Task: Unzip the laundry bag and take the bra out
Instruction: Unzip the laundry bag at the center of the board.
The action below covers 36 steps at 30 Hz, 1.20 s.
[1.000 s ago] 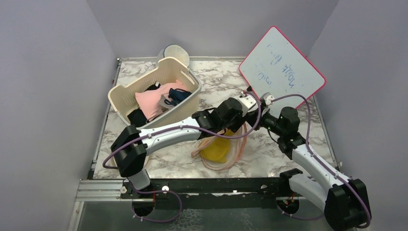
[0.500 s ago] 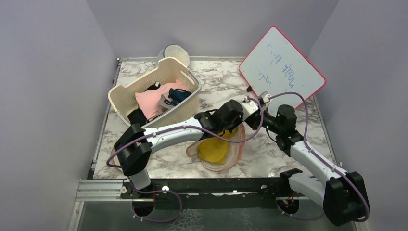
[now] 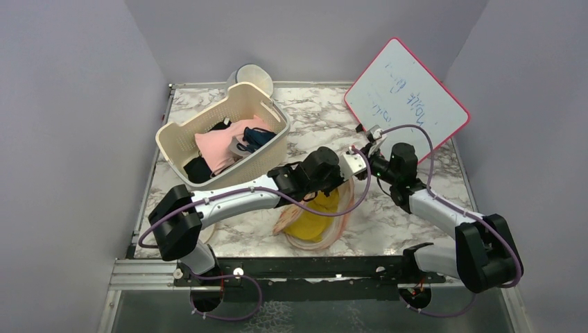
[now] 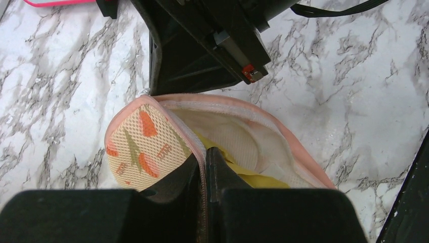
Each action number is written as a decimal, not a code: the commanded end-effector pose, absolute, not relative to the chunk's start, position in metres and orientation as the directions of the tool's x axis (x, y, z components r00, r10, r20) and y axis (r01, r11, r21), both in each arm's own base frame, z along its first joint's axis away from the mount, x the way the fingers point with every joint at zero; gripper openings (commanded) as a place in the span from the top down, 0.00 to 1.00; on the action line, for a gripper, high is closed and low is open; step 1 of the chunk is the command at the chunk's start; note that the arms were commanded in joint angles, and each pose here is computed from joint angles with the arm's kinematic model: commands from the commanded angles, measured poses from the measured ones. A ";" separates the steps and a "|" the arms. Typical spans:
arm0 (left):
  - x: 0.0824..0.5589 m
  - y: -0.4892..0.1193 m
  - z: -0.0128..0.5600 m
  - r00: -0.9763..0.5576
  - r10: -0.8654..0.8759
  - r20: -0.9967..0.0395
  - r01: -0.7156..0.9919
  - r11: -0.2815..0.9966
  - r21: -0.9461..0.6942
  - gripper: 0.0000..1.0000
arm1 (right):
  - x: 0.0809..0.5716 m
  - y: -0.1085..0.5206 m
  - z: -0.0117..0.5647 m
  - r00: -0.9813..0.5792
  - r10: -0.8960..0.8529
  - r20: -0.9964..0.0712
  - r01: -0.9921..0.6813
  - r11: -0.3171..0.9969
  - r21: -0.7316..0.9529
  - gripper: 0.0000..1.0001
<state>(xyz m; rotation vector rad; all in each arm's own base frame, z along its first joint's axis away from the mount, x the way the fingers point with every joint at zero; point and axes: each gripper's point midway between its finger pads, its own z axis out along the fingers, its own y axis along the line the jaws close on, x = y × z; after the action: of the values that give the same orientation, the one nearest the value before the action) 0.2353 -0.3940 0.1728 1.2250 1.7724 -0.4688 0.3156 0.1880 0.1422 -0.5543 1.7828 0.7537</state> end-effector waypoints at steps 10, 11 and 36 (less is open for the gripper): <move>0.247 -0.398 0.148 -0.264 0.552 -0.791 0.814 0.568 0.125 0.64 | 0.331 0.165 0.161 -0.311 0.110 -0.944 -0.563 0.779 0.276 0.99; 0.246 -0.400 0.147 -0.282 0.539 -0.793 0.809 0.578 0.106 0.59 | 0.328 0.165 0.163 -0.320 0.112 -0.941 -0.566 0.774 0.284 0.99; 0.259 -0.432 0.144 -0.334 0.330 -0.883 0.641 0.766 0.044 0.38 | 0.302 0.166 0.189 -0.358 0.135 -0.924 -0.573 0.749 0.331 0.99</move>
<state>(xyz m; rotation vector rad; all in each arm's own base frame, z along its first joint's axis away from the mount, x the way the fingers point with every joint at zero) 0.2469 -0.4265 0.1362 0.7942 1.9756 -0.4285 0.3009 0.1647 0.1699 -0.3414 1.8345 0.7581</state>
